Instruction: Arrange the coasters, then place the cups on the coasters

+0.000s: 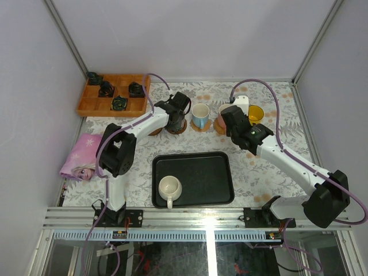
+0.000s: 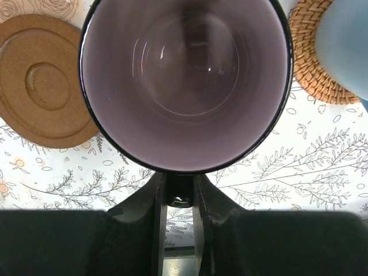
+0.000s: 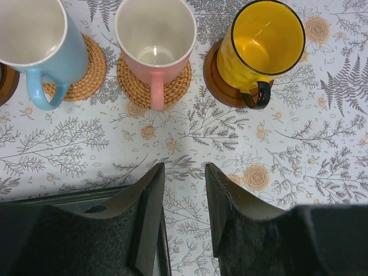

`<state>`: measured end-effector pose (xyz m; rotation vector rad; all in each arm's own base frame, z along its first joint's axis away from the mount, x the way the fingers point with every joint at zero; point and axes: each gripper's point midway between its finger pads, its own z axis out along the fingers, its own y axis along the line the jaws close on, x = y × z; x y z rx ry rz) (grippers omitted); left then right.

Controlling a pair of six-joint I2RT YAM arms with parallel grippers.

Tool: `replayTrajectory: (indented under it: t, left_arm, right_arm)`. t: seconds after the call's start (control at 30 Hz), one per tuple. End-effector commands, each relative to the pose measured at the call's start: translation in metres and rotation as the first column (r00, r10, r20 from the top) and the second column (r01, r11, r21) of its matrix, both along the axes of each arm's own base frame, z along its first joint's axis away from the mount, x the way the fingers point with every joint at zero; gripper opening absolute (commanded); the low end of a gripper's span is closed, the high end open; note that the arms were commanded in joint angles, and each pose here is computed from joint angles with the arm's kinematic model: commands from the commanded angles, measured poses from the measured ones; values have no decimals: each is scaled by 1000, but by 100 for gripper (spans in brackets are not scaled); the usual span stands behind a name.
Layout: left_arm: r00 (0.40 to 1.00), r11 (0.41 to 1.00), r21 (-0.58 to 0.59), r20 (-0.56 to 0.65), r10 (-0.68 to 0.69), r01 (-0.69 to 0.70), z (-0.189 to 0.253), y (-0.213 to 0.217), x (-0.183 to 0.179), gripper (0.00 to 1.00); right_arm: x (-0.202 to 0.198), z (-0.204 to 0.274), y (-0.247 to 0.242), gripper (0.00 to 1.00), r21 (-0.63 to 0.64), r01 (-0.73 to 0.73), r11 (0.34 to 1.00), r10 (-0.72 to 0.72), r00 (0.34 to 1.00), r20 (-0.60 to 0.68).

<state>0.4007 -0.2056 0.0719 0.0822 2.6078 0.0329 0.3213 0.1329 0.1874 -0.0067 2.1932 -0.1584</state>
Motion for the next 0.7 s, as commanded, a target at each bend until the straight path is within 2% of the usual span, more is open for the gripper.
replayTrajectory:
  t: [0.0, 0.3, 0.43, 0.6, 0.67]
  left_arm:
    - [997, 999, -36, 70, 22, -20, 9, -7, 20, 0]
    - [997, 999, -26, 60, 38, -36, 3, -2, 20, 1]
    - [997, 998, -24, 59, 56, -55, 4, 2, 19, 7]
    - [996, 997, -29, 56, 68, -66, 4, 5, 18, 24]
    - [996, 997, -33, 56, 67, -66, 6, 4, 17, 25]
  right_arm:
    - [8, 16, 5, 42, 24, 0, 1000, -1, 999, 37]
    - [10, 13, 7, 42, 20, -4, 1000, 3, 1000, 29]
    - [11, 12, 9, 42, 16, -7, 1000, 7, 1000, 24]
    - [13, 11, 10, 42, 14, -11, 1000, 11, 1000, 21]
    - [13, 10, 11, 42, 12, -13, 1000, 12, 1000, 19]
